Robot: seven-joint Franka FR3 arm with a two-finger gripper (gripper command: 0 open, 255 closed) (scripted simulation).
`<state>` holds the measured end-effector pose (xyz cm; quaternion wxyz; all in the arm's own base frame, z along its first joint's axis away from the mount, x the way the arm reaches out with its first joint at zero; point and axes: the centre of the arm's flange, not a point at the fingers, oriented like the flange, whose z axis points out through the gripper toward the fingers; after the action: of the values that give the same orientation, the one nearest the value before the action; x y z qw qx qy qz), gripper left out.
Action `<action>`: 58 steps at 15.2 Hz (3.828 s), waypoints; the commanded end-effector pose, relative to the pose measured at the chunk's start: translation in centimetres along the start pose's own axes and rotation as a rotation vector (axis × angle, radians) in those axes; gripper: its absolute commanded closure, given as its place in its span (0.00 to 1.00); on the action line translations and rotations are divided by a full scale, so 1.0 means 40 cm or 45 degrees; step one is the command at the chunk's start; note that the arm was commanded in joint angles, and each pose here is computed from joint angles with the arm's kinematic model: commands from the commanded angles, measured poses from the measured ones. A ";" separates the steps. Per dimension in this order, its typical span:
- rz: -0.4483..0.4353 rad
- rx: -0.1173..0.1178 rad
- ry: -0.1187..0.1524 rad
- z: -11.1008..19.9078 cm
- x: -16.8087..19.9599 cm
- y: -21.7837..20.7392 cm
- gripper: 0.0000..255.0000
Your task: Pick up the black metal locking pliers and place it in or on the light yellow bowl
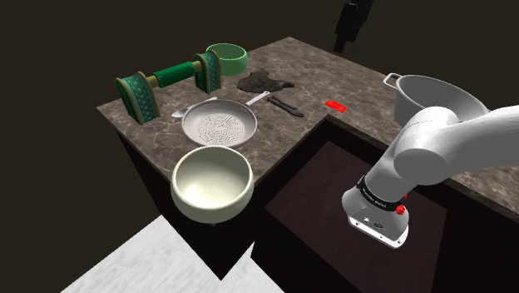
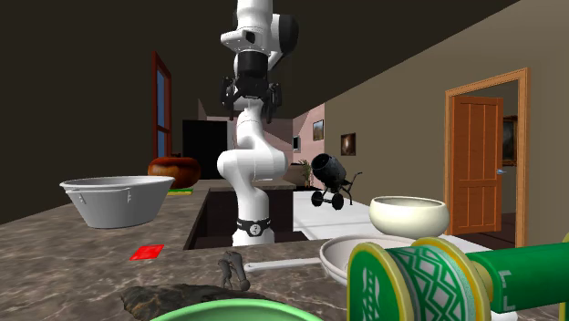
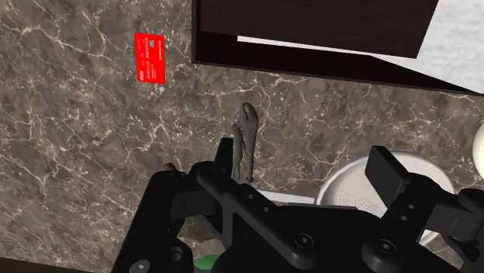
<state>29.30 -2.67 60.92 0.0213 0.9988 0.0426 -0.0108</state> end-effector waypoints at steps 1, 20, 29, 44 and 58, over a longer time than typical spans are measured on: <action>0.000 0.000 0.000 0.000 0.000 0.000 0.00; -0.004 0.083 0.050 0.536 0.292 0.135 0.00; -0.005 0.101 0.061 0.705 0.361 0.155 0.00; -0.005 0.101 0.061 0.754 0.364 0.151 1.00; -0.005 0.101 0.061 0.646 0.361 0.156 1.00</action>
<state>43.74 -8.90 34.43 -0.0194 0.9987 0.0447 0.0115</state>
